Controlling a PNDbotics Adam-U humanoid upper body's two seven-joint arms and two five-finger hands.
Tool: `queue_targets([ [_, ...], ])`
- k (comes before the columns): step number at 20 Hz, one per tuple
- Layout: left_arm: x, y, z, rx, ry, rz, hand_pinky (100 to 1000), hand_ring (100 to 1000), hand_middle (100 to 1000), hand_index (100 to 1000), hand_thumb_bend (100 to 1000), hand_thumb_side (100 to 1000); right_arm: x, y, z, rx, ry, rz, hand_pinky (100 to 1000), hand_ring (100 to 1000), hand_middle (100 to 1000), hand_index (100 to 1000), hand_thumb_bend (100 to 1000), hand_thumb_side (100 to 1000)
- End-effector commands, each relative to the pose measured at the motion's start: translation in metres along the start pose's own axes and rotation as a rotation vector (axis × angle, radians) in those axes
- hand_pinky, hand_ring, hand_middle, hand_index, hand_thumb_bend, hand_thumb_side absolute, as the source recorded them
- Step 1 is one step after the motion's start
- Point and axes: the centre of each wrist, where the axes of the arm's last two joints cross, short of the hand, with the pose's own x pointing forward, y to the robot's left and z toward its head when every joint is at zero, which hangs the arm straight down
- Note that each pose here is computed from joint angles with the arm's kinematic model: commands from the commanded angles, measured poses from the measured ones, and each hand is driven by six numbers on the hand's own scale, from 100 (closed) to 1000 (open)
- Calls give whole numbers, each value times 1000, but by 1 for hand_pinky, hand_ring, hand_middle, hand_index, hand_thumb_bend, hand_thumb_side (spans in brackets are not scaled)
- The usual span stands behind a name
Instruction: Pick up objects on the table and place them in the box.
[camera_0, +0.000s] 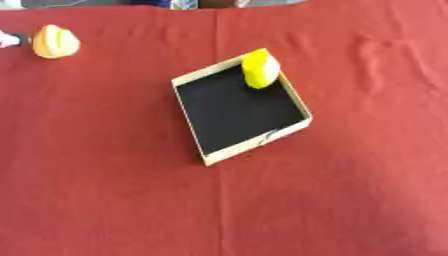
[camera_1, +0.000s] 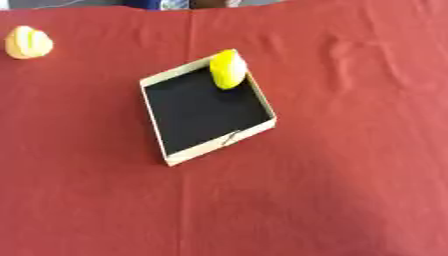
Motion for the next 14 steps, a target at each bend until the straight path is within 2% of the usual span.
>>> queue_targets([
  [1, -3, 18, 3, 25, 8, -8, 908, 920, 874, 931, 484, 100, 8, -1, -9, 19, -35, 17, 900, 962, 790, 873, 100, 659],
  [8, -7, 20, 3, -17, 71, -26, 910, 936, 880, 931, 514, 100, 9, -1, -9, 24, -27, 19, 901, 968, 790, 873, 100, 660],
  [14, -15, 28, 7, 26, 150, -19, 909, 939, 883, 928, 491, 100, 9, -1, -10, 37, -26, 14, 903, 973, 788, 874, 100, 660],
])
